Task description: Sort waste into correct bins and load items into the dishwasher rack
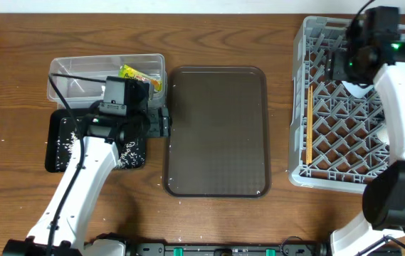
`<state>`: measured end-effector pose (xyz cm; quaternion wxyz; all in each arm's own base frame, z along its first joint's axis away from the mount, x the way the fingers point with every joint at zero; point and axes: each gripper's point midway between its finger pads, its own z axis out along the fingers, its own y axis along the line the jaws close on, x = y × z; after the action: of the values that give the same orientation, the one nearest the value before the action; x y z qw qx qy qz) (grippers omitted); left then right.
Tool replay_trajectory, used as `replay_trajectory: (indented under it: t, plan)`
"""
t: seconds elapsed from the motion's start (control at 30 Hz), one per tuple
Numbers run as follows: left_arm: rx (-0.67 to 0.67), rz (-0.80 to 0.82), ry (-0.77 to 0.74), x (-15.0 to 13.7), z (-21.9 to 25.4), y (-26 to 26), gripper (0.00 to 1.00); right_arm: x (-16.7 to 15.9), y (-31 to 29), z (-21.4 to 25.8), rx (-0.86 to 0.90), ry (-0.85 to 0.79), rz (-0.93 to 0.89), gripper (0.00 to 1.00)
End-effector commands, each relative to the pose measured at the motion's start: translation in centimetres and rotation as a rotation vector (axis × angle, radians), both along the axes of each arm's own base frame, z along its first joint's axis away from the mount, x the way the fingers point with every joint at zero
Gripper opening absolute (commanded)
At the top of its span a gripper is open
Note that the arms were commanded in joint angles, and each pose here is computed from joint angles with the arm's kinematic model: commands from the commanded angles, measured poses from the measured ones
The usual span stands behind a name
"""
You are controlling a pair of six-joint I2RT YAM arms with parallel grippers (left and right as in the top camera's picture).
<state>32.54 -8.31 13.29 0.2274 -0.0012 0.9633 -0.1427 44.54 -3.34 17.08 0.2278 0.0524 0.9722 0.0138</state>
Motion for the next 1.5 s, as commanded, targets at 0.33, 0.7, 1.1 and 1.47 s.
replay_trajectory:
  t: [0.33,0.7,1.1,1.47]
  plan:
    - [-0.007,0.172,0.031,-3.3,4.7,6.8,0.87,-3.9,0.7,-0.6,0.219,0.104,0.038,0.99]
    - [0.076,0.211,-0.369,-9.3,8.6,7.8,0.88,-7.8,0.8,3.7,0.068,-0.305,0.033,0.99]
    - [0.074,0.213,-0.499,-11.2,9.9,7.6,0.89,-13.9,1.8,5.0,0.048,-0.449,0.043,0.99]
    - [0.074,0.213,-0.495,-11.2,9.8,7.6,0.89,-15.5,2.0,3.1,0.066,-0.345,0.037,0.99]
